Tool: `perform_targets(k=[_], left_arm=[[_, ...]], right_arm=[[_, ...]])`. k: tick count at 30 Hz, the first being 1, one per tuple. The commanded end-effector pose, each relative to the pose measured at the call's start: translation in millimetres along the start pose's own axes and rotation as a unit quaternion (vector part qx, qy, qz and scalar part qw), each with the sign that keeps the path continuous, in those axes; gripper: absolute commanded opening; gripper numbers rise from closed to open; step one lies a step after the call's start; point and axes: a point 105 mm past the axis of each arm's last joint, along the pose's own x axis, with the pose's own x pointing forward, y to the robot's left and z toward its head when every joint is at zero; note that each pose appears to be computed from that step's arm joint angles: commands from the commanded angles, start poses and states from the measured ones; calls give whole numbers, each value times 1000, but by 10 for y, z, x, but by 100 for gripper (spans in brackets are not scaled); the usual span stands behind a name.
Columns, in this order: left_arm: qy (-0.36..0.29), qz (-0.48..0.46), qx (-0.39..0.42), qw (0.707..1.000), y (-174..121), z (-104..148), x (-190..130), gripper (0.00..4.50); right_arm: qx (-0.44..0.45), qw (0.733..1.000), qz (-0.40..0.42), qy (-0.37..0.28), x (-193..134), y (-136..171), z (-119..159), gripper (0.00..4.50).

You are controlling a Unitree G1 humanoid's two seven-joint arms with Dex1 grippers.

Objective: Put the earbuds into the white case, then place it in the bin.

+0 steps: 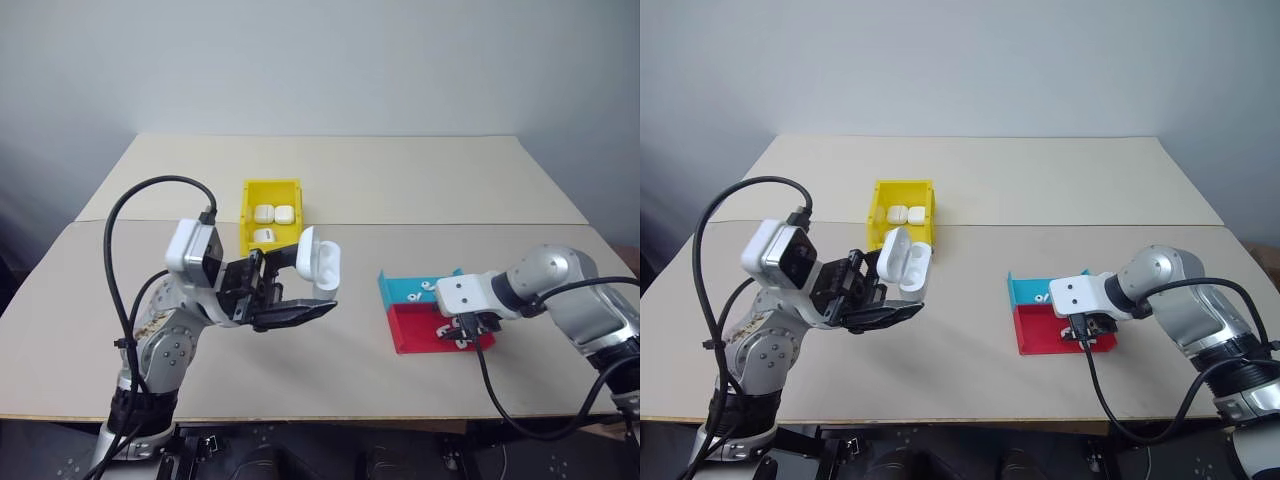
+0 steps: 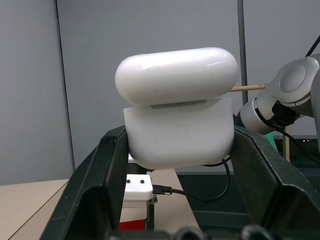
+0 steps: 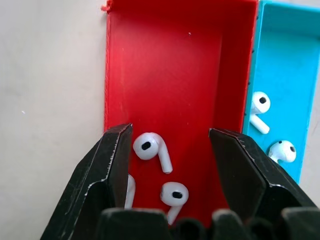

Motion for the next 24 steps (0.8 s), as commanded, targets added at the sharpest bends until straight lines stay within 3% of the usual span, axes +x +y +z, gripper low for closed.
perform_targets(k=[1,24], left_arm=[[-4,-9,17,1000,-31,54,31,276],[-1,17,18,1000,-106,1,44,276]], right_arm=[[-28,1000,6,11,-30,-28,8,289],[-69,995,42,50,97,-3,-187,289]])
